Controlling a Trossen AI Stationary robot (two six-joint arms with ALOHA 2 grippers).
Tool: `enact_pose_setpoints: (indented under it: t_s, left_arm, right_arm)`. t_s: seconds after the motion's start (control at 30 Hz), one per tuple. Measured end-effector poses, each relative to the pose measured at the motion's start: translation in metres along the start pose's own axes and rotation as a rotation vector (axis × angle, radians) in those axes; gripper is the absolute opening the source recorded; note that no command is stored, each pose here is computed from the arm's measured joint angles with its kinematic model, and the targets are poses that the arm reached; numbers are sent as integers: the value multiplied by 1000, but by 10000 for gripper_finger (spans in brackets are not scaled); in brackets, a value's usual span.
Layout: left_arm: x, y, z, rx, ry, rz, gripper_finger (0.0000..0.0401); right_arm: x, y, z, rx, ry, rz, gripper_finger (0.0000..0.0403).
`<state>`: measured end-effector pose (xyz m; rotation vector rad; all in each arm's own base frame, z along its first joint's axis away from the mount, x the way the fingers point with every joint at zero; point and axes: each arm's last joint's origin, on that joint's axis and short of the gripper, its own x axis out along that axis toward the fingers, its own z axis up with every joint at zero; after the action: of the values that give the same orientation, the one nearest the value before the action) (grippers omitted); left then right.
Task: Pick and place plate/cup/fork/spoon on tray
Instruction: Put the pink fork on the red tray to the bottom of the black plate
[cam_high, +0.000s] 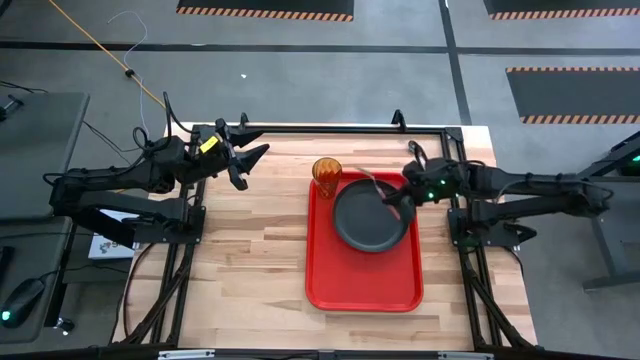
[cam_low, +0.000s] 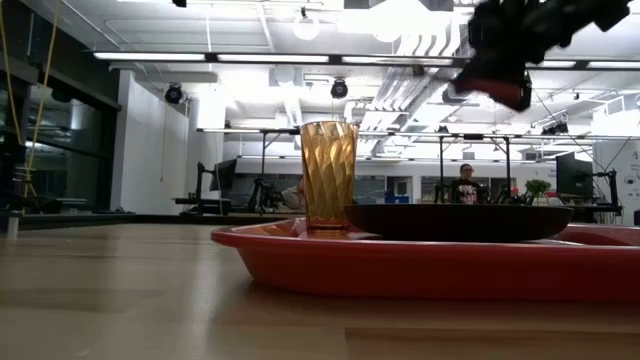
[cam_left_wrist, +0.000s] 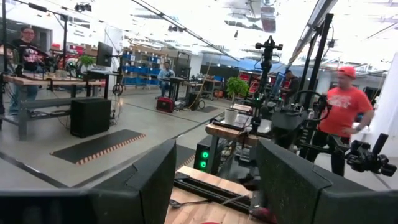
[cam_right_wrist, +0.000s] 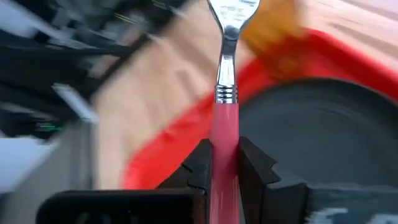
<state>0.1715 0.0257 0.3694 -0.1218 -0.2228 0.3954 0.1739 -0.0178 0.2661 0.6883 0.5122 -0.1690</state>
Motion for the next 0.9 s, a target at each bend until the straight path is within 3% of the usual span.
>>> enact_pose_setpoints:
  t_s: [0.13, 0.37, 0.5, 0.9]
  left_arm:
    - [0, 0, 0, 0, -1, 0, 211]
    - [0, -3, 2, -69, -13, -100, 211]
    - [1, -5, 4, -126, -27, -146, 211]
    - [26, -19, -12, -243, -9, -256, 212]
  right_arm:
    - [-6, 26, 2, -1, -92, 193, 28]
    - [-13, 70, 22, -54, -462, 497, 27]
    - [-4, 81, 28, -72, -567, 576, 27]
    - [41, 91, 31, -67, -658, 703, 27]
